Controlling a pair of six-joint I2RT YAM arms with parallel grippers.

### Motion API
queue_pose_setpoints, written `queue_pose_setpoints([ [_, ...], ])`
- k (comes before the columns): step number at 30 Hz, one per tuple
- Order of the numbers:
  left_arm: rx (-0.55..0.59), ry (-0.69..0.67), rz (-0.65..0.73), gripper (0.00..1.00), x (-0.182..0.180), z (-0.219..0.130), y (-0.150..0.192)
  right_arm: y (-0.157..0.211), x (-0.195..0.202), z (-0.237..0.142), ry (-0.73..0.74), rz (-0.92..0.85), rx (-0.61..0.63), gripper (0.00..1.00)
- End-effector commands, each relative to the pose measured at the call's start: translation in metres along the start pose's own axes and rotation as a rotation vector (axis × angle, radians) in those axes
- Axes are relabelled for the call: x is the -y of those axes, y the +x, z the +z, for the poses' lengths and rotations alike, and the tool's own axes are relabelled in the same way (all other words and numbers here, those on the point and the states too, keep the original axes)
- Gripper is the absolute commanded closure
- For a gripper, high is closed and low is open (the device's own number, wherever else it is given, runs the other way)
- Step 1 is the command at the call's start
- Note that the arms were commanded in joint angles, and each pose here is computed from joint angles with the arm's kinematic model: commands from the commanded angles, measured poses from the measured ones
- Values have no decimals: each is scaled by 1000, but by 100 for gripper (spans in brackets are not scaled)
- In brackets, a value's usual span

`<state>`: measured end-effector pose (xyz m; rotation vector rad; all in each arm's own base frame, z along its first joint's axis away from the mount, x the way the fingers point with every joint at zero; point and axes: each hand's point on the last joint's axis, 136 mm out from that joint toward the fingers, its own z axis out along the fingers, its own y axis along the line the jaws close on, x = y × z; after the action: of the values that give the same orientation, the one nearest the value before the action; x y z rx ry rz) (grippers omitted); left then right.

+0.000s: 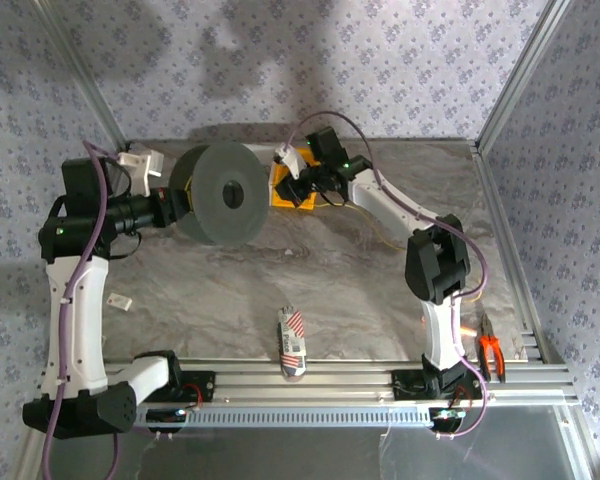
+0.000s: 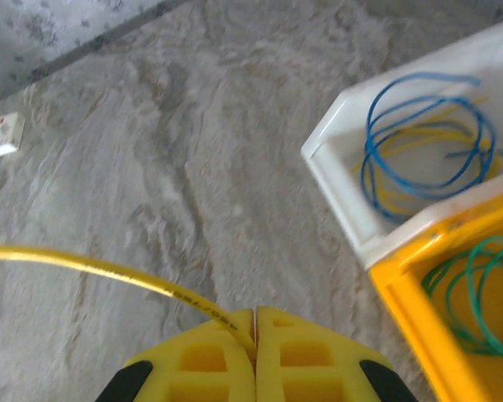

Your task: Wrap the cables

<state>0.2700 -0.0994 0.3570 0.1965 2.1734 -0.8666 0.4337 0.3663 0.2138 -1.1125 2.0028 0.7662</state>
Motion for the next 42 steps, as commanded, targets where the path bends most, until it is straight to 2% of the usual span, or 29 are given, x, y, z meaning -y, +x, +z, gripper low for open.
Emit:
queue_pose_setpoints([
  [1,-64,141,45,100,27,-4,19,-1,56,-5,170,89,-29,100],
  [7,-154,89,44,100,10,14,39,-48,48,-11,88,29,55,100],
  [14,-246,-83,73,100,-21,26,50,-60,36,-18,59,-28,40,100],
  [15,-239,-116,82,100,-25,24,47,-57,36,-18,56,-28,30,98],
  [20,-188,-225,123,100,-36,16,28,-22,31,-8,-32,1,-43,70],
  [22,-179,-263,125,100,-43,15,24,-8,30,-8,-53,10,-63,65],
  [26,-144,-370,117,100,-64,15,18,7,32,-26,-79,33,-67,47],
  [30,-125,-447,107,100,-82,18,20,17,34,-57,-74,26,-54,21],
  [31,-126,-459,105,100,-86,18,21,20,33,-64,-74,21,-50,17],
  [34,-129,-480,104,100,-91,20,22,29,35,-85,-60,13,-55,11],
  [38,-131,-486,106,100,-94,21,20,42,32,-106,-76,12,-63,11],
  [42,-137,-486,101,100,-95,23,22,79,18,-99,-111,-17,-156,11],
])
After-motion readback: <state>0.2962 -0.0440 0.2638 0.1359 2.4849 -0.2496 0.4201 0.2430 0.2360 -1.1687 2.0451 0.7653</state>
